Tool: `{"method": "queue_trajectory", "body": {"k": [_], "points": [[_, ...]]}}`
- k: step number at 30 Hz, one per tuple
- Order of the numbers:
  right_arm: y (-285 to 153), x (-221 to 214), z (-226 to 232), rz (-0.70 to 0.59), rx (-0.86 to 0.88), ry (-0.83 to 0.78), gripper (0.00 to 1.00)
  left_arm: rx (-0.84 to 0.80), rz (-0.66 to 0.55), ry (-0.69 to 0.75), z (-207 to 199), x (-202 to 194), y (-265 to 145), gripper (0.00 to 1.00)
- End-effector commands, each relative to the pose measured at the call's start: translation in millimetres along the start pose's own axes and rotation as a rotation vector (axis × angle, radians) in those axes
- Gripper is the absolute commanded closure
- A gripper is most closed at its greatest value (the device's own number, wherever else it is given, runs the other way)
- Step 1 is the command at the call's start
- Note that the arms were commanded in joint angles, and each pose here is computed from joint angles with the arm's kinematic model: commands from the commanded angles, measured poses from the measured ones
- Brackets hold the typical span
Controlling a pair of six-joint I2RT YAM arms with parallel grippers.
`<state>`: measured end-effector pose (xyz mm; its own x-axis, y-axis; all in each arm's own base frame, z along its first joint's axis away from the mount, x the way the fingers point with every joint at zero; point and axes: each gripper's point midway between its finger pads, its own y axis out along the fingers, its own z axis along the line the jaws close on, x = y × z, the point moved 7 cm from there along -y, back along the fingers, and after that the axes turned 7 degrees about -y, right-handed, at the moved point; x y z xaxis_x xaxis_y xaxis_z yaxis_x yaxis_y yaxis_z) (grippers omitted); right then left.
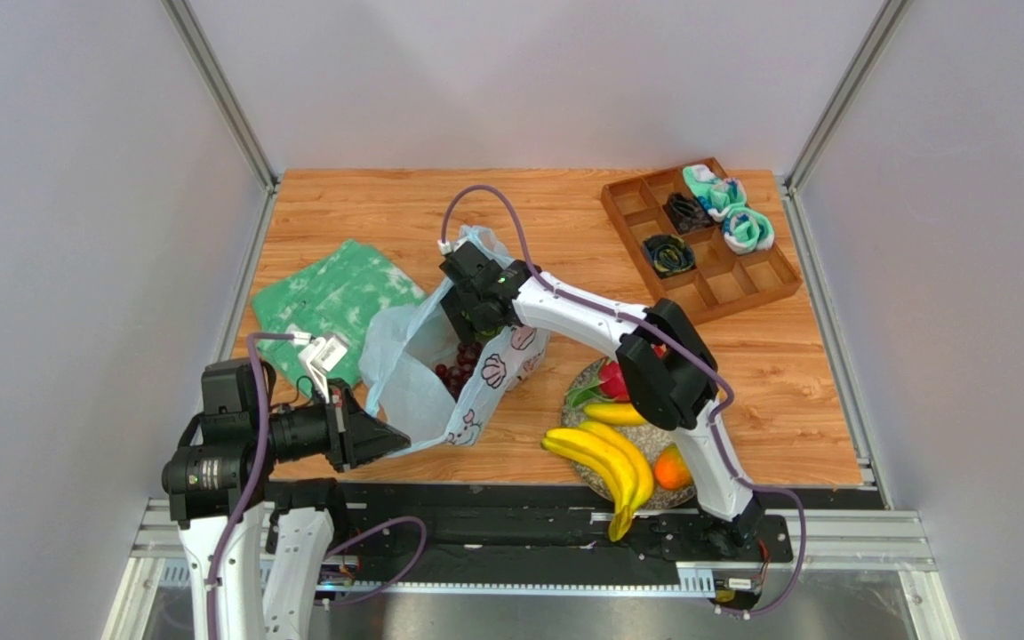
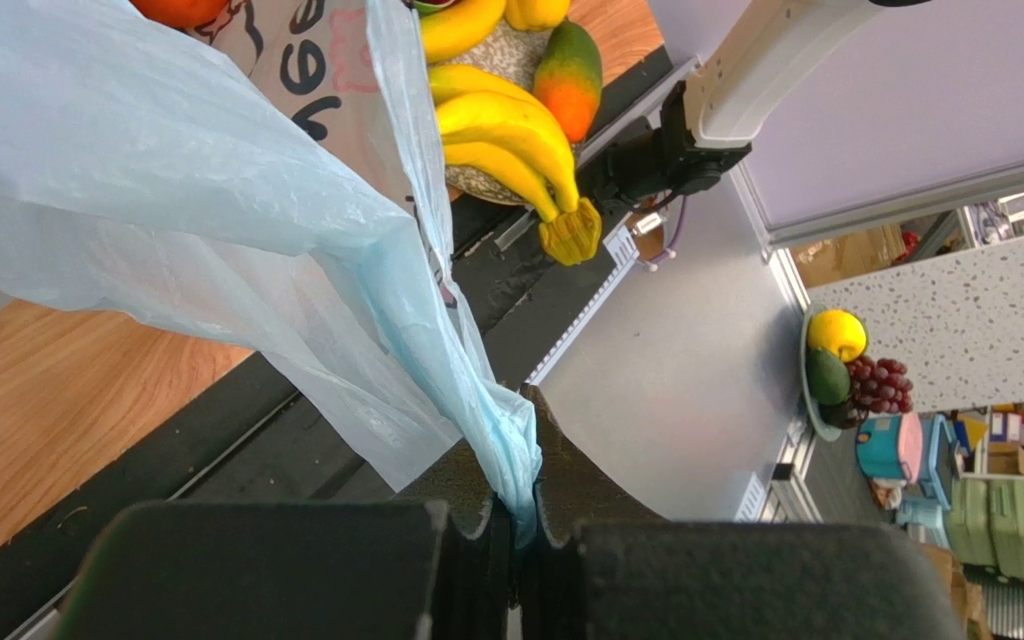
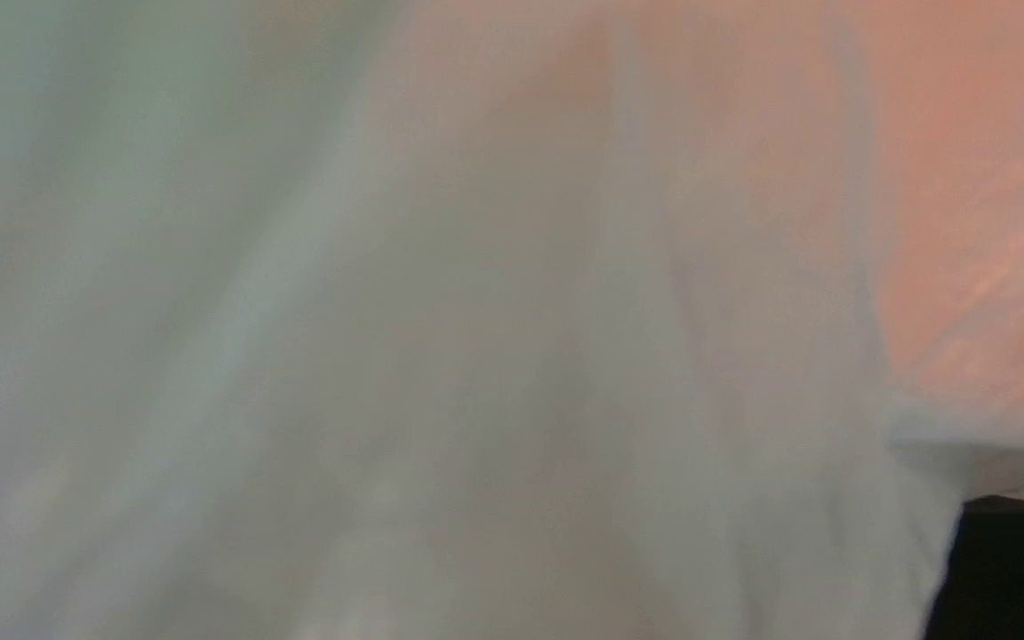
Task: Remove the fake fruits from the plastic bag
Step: Take out the fake fruit from the plastic bag.
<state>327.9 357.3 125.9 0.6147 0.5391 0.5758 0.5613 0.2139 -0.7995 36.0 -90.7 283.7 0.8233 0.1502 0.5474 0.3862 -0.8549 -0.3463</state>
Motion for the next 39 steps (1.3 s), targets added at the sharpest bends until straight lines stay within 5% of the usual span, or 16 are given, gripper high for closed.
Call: {"method": "queue_trajectory", "body": {"k": [1, 4, 8, 13, 24, 28, 39], "points": [[-2.3, 22.5, 1.9, -0.064, 0.026, 0.004, 0.11, -0.021, -0.001, -0.001, -4.1, -5.2, -1.3, 1.00], [-3.2, 27.9, 5.7, -0.093, 0.060, -0.031, 0.12, -0.020, -0.005, 0.004, -3.7, -6.3, -1.2, 1.00], [-5.8, 33.4, 14.9, -0.128, 0.175, -0.137, 0.50, -0.019, -0.006, 0.002, -3.7, -6.2, -1.2, 1.00], [-25.2, 34.1, 12.3, -0.147, 0.229, -0.211, 0.68, -0.018, -0.009, -0.003, -3.0, -4.0, -0.6, 1.00], [-149.1, -5.3, -13.3, -0.167, 0.454, -0.417, 0.76, 0.004, -0.080, 0.060, -0.7, 35.5, 1.9, 1.00], [-194.8, -30.7, -5.2, -0.169, 0.746, -0.597, 0.73, 0.008, -0.141, 0.066, 12.1, 48.3, 9.9, 1.00], [-283.7, -41.8, -122.3, -0.342, 0.356, -0.522, 0.76, 0.073, -0.248, 0.107, 44.1, 72.2, 21.8, 1.00]]}}
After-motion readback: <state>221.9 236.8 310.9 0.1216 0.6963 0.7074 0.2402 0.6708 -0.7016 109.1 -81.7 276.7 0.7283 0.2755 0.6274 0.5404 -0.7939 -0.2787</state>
